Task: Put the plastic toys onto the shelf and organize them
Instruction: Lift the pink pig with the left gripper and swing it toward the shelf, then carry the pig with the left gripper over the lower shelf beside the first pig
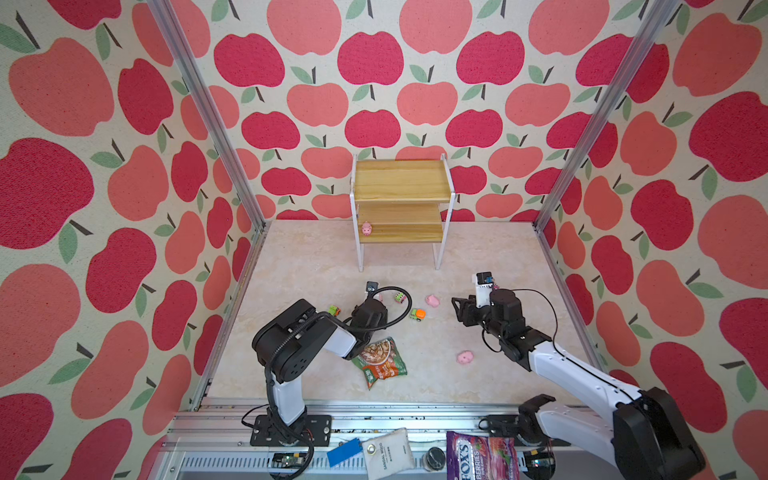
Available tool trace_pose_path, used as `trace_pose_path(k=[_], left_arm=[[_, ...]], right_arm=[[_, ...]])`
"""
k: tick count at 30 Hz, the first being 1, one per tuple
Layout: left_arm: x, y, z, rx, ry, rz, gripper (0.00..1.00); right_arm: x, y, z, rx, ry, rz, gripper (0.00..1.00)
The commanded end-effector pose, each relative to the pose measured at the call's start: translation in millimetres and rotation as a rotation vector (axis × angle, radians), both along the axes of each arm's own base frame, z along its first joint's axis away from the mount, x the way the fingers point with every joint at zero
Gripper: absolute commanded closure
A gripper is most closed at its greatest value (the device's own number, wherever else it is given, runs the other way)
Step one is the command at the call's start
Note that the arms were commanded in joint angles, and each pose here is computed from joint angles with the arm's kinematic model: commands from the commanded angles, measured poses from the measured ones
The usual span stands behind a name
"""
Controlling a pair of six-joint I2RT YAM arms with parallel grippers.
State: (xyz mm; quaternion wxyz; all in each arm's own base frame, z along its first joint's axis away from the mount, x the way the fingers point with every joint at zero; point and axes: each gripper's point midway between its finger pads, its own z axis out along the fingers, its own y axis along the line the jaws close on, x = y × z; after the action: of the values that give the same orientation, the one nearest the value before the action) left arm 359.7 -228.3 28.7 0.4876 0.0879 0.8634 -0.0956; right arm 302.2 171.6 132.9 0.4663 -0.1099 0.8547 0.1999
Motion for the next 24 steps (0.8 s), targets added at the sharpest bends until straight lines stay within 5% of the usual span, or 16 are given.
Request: trace_pose_path(k=[1, 24], left_arm=[[1.9, 0.1, 10.8, 0.005, -0.040, -0.008, 0.91], [-12.5, -9.2, 101.2, -0.218, -0.061, -0.220, 0.98]], right_arm=[[-2.4, -1.1, -2.4, -0.010, -0.009, 0.005, 0.37], [-2.5, 1.5, -5.8, 0.002, -0.007, 0.018, 0.36]])
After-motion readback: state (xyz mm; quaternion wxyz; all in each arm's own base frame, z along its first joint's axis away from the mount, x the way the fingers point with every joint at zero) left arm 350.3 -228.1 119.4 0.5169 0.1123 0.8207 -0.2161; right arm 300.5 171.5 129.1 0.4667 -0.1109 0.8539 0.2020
